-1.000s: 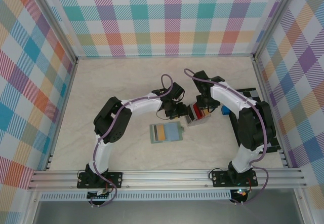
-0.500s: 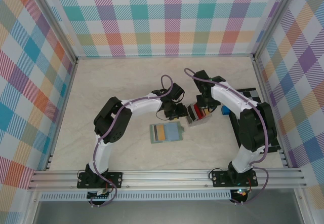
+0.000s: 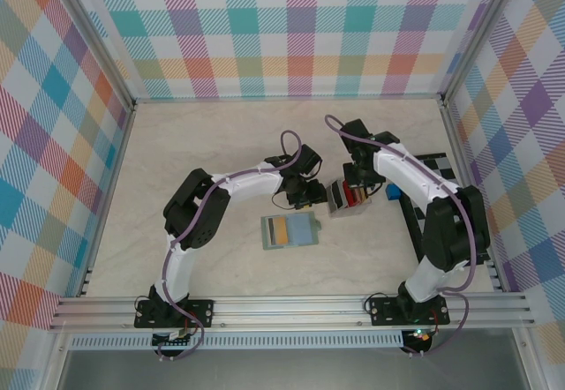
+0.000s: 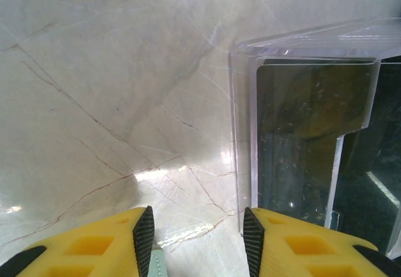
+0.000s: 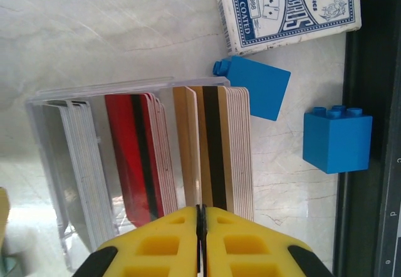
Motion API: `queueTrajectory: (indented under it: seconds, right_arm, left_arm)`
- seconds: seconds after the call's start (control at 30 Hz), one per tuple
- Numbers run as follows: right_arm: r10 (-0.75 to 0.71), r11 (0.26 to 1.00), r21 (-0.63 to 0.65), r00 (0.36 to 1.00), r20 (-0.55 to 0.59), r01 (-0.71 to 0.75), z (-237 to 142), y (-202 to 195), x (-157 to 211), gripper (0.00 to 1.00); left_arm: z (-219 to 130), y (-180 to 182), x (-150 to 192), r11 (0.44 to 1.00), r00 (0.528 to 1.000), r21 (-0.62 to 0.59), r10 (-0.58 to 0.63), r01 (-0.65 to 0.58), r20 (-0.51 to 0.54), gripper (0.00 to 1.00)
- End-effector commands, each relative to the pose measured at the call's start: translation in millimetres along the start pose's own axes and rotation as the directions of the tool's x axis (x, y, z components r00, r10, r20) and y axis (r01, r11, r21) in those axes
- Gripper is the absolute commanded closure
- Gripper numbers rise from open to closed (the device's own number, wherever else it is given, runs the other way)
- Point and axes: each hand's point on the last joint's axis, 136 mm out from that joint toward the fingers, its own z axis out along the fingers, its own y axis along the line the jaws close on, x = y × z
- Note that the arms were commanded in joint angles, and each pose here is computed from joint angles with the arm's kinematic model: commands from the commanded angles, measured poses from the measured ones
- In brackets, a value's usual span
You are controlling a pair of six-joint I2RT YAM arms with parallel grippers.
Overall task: Put the credit cards into the card holder
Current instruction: Pick up the credit card from the storage box, then insert the credit card into the card slot.
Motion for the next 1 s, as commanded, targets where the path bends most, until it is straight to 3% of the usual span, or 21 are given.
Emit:
queueTrajectory:
  seconds: [0.0, 0.2, 0.43, 0.57, 0.73, 0.97]
  right_arm:
    - [0.027, 0.998, -0.054, 1.000, 0.010, -0.026, -13.8, 3.8, -2.7, 0.91]
    - [0.062, 0.991, -0.119, 0.998, 0.030, -0.058, -30.0, 10.6, -5.5, 0.95]
    - [0.163, 0.949, -0.291, 0.980, 0.116, -0.124, -76.9, 21.3, -5.5, 0.97]
    - [0.235, 0.849, -0.509, 0.964, 0.125, -0.141, -104.4, 48.8, -1.8, 0.97]
    - [0.302, 0.711, -0.688, 0.946, 0.117, -0.143, -130.9, 72.3, -1.1, 0.97]
    - [0.305, 0.569, -0.812, 0.951, 0.056, -0.134, -145.0, 97.9, -4.3, 0.96]
  left_arm:
    - [-11.0, -3.3, 4.3, 1.000, 1.000, -0.004, 0.024, -0.024, 0.014, 0.56]
    - [-34.4, -11.4, -1.3, 0.999, 0.997, 0.028, 0.038, -0.041, 0.074, 0.55]
    - [-89.5, -16.4, -12.8, 0.983, 0.986, 0.180, -0.013, -0.017, 0.167, 0.49]
    - [-118.7, -21.3, -21.5, 0.935, 0.979, 0.354, -0.078, 0.006, 0.189, 0.45]
    - [-144.0, -31.1, -23.7, 0.844, 0.978, 0.535, -0.127, 0.017, 0.169, 0.41]
    - [-172.6, -59.7, -14.3, 0.733, 0.985, 0.677, -0.063, -0.063, 0.159, 0.40]
